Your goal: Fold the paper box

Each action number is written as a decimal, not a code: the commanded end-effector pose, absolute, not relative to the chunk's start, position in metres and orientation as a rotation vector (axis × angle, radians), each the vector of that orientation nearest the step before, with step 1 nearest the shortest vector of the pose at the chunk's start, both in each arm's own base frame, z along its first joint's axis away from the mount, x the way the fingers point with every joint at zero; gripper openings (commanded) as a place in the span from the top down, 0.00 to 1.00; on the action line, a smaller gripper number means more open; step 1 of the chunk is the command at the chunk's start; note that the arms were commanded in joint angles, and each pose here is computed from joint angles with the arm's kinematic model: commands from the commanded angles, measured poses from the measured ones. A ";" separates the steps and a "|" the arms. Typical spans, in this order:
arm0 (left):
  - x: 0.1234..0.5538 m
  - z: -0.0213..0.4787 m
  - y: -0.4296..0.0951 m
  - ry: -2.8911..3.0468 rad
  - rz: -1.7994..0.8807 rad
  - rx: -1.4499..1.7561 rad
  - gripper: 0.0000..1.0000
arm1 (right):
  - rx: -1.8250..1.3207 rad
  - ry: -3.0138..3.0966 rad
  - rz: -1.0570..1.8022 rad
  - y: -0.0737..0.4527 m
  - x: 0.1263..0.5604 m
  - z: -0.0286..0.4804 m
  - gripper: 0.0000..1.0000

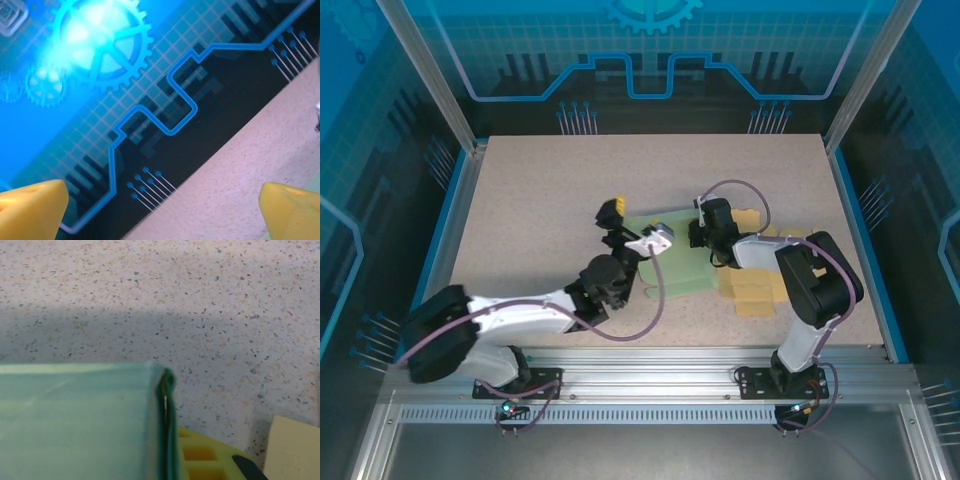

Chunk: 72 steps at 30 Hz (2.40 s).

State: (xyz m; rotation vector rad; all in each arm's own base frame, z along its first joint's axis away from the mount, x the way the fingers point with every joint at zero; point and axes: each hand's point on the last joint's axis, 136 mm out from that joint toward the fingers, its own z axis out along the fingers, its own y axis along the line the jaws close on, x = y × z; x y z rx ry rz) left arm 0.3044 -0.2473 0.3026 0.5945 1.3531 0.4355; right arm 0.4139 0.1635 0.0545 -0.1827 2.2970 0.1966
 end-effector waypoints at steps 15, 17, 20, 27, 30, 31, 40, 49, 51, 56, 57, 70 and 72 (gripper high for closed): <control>0.280 0.257 -0.107 1.788 -0.252 -0.150 0.01 | -0.232 2.315 0.211 0.155 0.390 0.109 1.00; 0.287 0.247 -0.114 1.836 -0.270 -0.132 0.01 | -0.244 2.281 0.203 0.154 0.395 0.125 1.00; 0.300 0.235 -0.124 1.906 -0.305 -0.117 0.01 | -0.313 2.223 0.235 0.158 0.394 0.139 1.00; 0.327 0.236 -0.155 1.969 -0.545 -0.143 0.01 | -0.223 2.203 0.358 0.152 0.391 0.144 1.00; 0.330 0.247 -0.155 1.932 -0.570 -0.184 0.01 | -0.207 2.190 0.419 0.161 0.394 0.170 1.00; 0.331 0.251 -0.154 1.925 -0.569 -0.197 0.01 | -0.189 2.197 0.419 0.161 0.396 0.177 1.00; 0.329 0.271 -0.143 1.951 -0.510 -0.228 0.01 | 0.021 2.323 0.370 0.148 0.390 0.199 1.00; 0.327 0.289 -0.172 1.917 -0.707 -0.161 0.01 | 0.079 2.308 0.314 0.160 0.384 0.175 1.00; 0.329 0.287 -0.177 1.925 -0.731 -0.156 0.01 | 0.088 2.298 0.316 0.164 0.383 0.174 1.00; 0.338 0.283 -0.185 1.933 -0.740 -0.150 0.01 | 0.091 2.304 0.298 0.171 0.377 0.168 1.00; 0.341 0.283 -0.186 1.934 -0.738 -0.144 0.01 | 0.091 2.306 0.294 0.173 0.376 0.166 1.00; 0.365 0.255 -0.198 2.015 -0.650 -0.098 0.01 | 0.047 2.305 0.323 0.191 0.370 0.169 1.00; 0.366 0.251 -0.199 2.029 -0.642 -0.096 0.01 | 0.044 2.304 0.326 0.193 0.369 0.170 1.00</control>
